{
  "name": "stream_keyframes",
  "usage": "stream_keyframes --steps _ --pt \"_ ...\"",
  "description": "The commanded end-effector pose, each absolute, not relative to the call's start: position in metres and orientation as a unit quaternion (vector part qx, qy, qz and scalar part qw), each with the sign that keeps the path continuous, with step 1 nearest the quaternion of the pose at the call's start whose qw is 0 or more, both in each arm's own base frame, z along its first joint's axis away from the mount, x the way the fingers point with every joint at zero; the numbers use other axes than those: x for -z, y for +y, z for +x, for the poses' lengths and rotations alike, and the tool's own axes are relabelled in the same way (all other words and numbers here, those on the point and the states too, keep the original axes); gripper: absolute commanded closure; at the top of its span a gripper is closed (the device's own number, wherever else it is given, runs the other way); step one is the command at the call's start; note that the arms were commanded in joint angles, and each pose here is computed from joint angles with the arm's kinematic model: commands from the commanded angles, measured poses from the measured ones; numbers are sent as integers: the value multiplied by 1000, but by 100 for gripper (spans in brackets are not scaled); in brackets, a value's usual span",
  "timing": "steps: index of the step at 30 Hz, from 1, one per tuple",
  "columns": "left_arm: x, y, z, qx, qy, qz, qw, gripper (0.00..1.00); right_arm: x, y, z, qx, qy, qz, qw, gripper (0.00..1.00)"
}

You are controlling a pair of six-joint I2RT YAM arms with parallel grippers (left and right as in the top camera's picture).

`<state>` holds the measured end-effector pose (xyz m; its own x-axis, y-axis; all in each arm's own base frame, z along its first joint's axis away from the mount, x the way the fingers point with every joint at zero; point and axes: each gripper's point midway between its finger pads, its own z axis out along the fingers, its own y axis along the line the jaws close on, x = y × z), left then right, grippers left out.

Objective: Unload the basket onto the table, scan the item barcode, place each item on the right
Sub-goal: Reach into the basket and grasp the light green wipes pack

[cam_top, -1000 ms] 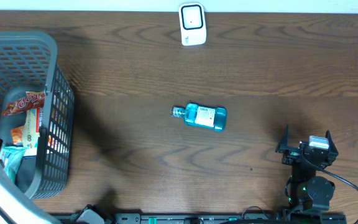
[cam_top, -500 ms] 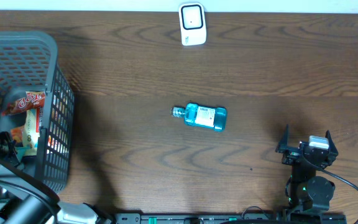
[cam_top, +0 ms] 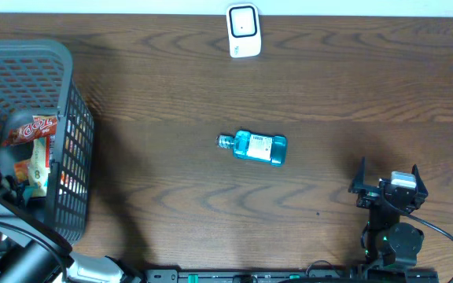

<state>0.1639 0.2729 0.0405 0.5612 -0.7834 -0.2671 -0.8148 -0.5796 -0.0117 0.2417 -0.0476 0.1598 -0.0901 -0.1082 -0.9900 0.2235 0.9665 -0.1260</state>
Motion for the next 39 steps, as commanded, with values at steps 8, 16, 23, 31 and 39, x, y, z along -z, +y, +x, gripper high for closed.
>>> stream_keyframes --steps 8,16,23,31,39 --pt "-7 256 145 -133 471 -870 56 93 -159 -47 242 126 729 35 672 1" --pt "-74 280 180 -90 539 -822 160 93 -159 -47 242 126 729 35 672 1" --pt "-163 279 212 -6 533 -793 296 93 -159 -47 242 126 729 35 672 1" --pt "-189 272 197 -21 518 -791 326 53 -159 -47 242 126 729 35 672 1" --pt "-115 263 167 -61 427 -880 198 17 -159 -47 242 126 729 35 672 1"
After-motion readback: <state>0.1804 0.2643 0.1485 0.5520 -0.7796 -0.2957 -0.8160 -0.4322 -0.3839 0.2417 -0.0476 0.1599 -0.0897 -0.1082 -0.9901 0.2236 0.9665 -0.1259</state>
